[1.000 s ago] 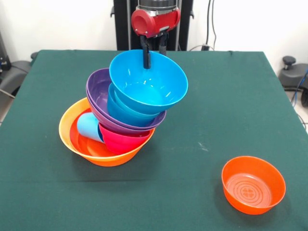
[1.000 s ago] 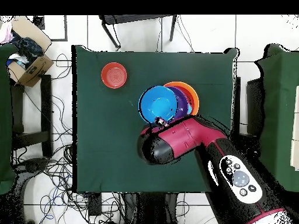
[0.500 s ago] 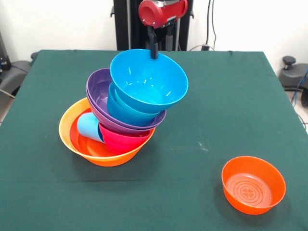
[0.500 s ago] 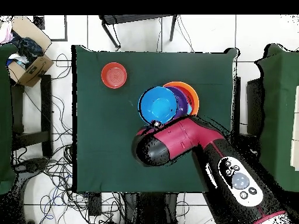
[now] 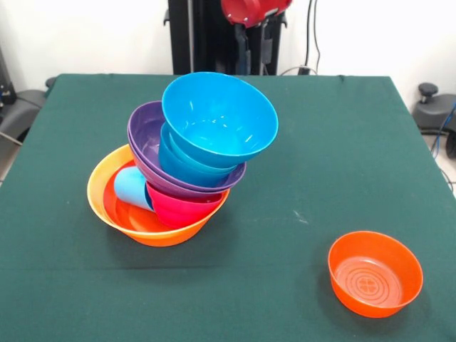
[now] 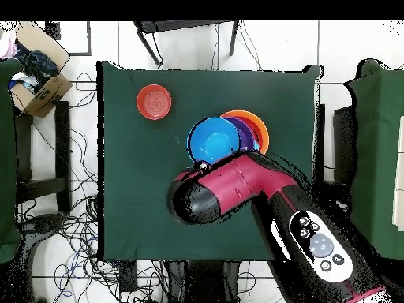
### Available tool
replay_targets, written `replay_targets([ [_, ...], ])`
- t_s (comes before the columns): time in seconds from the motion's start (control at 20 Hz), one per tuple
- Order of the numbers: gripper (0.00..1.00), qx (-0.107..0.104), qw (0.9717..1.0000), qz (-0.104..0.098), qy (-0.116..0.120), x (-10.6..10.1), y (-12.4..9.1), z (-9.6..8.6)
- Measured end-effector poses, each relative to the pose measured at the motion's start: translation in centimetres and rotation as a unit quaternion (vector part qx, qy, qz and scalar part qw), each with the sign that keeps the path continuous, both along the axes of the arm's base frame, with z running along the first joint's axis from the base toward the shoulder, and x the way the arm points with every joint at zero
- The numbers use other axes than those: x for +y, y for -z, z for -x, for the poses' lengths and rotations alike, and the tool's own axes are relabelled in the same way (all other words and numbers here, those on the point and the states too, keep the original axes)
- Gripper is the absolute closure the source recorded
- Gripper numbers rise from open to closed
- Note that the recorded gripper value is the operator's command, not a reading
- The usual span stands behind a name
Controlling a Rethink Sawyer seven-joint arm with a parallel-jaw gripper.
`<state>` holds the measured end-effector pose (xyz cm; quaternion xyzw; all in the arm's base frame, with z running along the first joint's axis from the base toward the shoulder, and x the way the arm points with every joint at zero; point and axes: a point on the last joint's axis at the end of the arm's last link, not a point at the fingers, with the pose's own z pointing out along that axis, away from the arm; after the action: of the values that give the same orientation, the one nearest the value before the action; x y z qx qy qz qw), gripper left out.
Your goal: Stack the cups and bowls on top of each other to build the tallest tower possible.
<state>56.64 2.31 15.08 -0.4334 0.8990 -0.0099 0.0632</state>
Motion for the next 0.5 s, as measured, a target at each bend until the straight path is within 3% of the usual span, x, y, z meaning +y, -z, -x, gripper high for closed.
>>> replay_targets([
  [0.3,0.00,-0.013,0.9999,-0.002,-0.004,0.9,-1.3,-2.1],
  [0.35,0.00,-0.024,0.9997,-0.002,-0.001,1.2,-1.7,-3.4],
  [0.5,0.00,-0.036,0.9993,-0.001,0.005,1.8,-1.9,-5.2],
])
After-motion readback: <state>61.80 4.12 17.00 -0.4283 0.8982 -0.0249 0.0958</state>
